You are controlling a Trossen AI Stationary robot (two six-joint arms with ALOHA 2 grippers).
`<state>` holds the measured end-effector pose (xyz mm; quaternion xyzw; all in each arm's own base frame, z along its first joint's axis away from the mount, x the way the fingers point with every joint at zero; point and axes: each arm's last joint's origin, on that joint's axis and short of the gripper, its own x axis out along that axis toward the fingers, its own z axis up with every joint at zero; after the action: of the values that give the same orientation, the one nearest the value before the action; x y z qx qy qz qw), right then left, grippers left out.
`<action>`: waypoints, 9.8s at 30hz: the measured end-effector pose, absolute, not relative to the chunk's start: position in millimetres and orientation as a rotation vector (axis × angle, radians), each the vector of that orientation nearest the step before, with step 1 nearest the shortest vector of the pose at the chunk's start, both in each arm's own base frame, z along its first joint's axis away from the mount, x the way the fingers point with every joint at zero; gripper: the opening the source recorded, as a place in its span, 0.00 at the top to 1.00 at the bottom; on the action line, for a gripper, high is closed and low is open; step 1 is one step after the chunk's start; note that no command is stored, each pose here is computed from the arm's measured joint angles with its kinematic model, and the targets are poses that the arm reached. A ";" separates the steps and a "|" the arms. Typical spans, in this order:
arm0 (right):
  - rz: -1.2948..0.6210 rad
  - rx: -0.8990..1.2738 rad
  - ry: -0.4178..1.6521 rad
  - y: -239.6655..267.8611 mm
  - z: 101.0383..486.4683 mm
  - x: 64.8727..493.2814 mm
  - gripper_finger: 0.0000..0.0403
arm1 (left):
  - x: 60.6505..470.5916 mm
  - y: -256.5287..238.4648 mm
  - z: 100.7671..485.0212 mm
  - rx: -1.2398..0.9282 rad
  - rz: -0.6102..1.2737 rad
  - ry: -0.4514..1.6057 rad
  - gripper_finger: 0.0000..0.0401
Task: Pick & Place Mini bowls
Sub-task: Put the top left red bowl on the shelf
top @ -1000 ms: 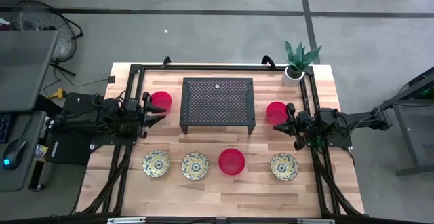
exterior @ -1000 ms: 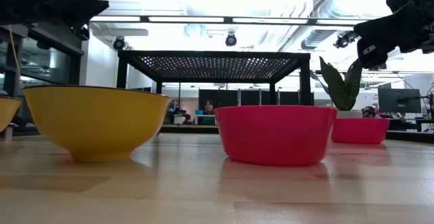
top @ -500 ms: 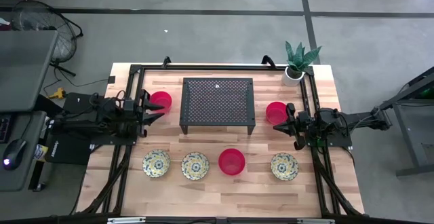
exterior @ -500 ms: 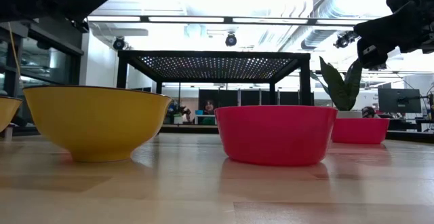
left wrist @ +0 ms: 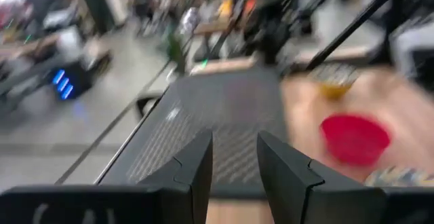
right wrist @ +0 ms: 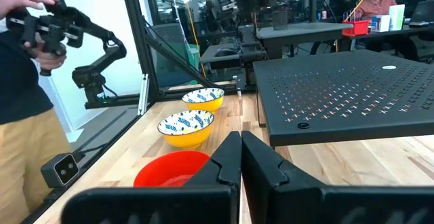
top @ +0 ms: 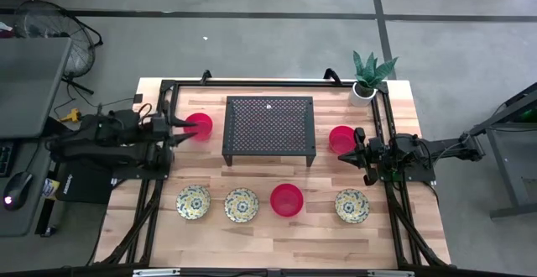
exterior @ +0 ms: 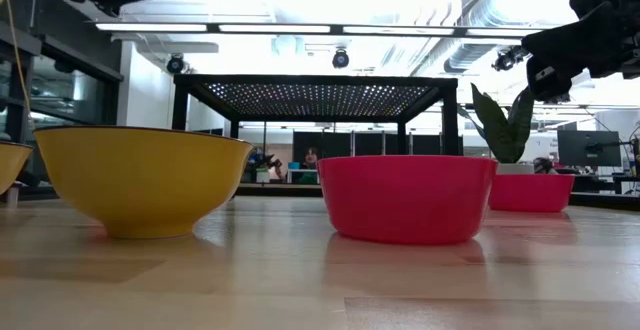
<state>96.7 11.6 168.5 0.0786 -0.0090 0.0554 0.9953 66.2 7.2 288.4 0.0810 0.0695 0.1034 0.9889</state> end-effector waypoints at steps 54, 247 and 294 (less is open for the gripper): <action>0.111 0.157 -0.017 11.6 168.5 96.8 1.00 | 122.0 109.5 277.9 -0.422 0.751 1.348 0.72; 0.111 0.157 -0.017 11.7 168.5 96.8 1.00 | 303.3 169.1 376.6 -0.554 0.299 1.241 1.00; 0.111 0.157 -0.018 11.6 168.6 96.8 1.00 | 305.9 169.8 362.5 -0.535 0.302 1.302 1.00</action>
<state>96.8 11.6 168.6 0.0786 -0.0088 0.0554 0.9953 305.9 169.8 362.5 -0.2450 0.5963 0.1382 0.7518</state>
